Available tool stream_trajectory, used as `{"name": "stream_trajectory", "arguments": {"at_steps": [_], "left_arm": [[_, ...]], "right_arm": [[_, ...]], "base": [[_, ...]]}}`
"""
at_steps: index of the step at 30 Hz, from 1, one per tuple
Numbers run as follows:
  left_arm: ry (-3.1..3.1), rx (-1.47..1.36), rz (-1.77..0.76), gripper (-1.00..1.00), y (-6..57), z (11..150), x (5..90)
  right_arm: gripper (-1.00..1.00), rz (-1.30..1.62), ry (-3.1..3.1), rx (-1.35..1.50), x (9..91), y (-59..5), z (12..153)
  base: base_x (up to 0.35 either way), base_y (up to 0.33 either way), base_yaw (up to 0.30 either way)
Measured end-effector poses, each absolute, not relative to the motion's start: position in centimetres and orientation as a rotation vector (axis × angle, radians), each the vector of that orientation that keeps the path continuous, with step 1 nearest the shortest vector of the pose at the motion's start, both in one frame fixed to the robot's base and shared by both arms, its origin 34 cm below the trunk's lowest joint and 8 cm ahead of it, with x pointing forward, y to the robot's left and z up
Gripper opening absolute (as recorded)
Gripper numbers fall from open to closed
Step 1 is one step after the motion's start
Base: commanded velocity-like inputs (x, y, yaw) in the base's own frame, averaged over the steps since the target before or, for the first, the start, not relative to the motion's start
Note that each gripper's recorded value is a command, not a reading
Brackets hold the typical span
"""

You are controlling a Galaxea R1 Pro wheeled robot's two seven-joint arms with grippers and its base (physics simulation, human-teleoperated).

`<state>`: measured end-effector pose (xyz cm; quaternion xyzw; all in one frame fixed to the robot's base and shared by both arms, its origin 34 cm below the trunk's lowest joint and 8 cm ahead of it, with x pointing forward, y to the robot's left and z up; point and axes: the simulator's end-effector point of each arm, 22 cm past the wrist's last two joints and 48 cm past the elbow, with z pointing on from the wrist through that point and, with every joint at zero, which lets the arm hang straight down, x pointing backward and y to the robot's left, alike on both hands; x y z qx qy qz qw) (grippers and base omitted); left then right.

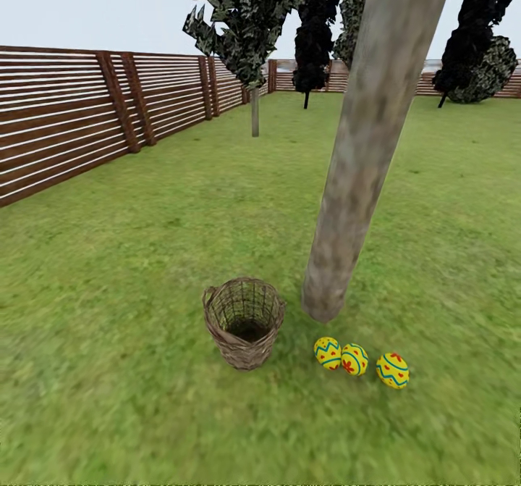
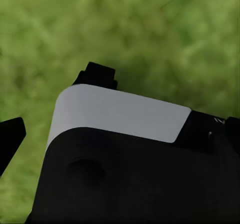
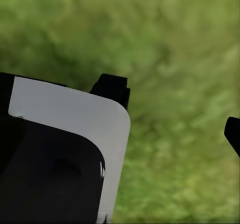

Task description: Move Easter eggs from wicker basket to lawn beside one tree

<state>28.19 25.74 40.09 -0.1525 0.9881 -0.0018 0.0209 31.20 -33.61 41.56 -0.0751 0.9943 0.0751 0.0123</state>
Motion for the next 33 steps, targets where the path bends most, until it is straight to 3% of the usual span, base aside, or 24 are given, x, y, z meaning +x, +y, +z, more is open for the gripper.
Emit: {"name": "stream_trajectory", "arguments": {"at_steps": [33], "left_arm": [[3.121, -0.481, 0.012, 1.00, 25.9, 44.9, 26.0]], "right_arm": [[1.00, 0.246, 3.157, -0.233, 29.1, -33.6, 46.2]], "base": [[0.000, 0.000, 0.000]]}}
